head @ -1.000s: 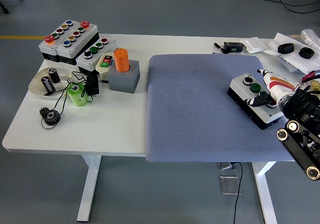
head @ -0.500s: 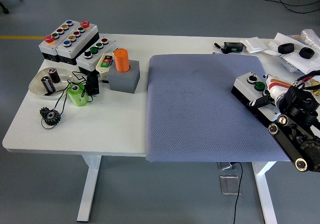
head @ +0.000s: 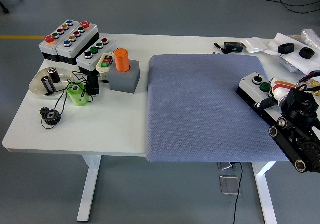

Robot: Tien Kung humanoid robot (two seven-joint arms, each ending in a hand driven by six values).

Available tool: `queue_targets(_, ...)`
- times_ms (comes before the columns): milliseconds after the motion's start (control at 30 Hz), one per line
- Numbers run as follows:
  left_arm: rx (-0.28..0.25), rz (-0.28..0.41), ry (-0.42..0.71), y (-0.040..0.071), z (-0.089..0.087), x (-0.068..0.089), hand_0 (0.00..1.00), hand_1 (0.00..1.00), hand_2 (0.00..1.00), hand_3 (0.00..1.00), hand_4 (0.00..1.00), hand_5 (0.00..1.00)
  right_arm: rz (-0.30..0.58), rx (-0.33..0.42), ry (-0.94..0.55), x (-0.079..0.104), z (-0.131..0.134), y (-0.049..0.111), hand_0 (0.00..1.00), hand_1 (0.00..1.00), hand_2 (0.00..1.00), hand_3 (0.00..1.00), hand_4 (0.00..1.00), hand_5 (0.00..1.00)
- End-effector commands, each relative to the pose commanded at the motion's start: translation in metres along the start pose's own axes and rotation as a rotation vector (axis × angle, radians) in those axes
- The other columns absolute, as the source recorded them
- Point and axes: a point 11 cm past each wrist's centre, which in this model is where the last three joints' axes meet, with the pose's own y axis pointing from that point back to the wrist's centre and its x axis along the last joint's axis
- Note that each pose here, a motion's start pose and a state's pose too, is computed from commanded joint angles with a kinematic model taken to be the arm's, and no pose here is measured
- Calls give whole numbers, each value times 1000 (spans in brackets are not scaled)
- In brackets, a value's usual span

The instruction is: Pick up the button,place it on the desk,press the button,press the button

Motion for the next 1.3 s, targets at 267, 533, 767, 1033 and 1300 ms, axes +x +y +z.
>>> queue_targets(267,-2,1,2,0,0,1,656,713,707,496,329,998,45,1,51,4,2,0,248,193,302,529,907,248)
queue_targets(533,-7,2,12,0,3,1,657,713,708,496,328,998,163,86,-14,26,2,3,51,2,149,280,697,119)
queue_targets(767,-10,2,18,0,5,1,658,714,708,497,327,998,241,391,-102,50,-15,21,13,2,112,236,599,129)
queue_targets(1033,-9,3,20,0,6,1,657,714,708,496,329,998,182,795,57,54,-50,56,2,2,76,211,552,159)
queue_targets(1300,-7,4,20,0,5,1,658,714,709,496,328,998,65,1029,246,28,-77,85,2,2,69,207,534,183)
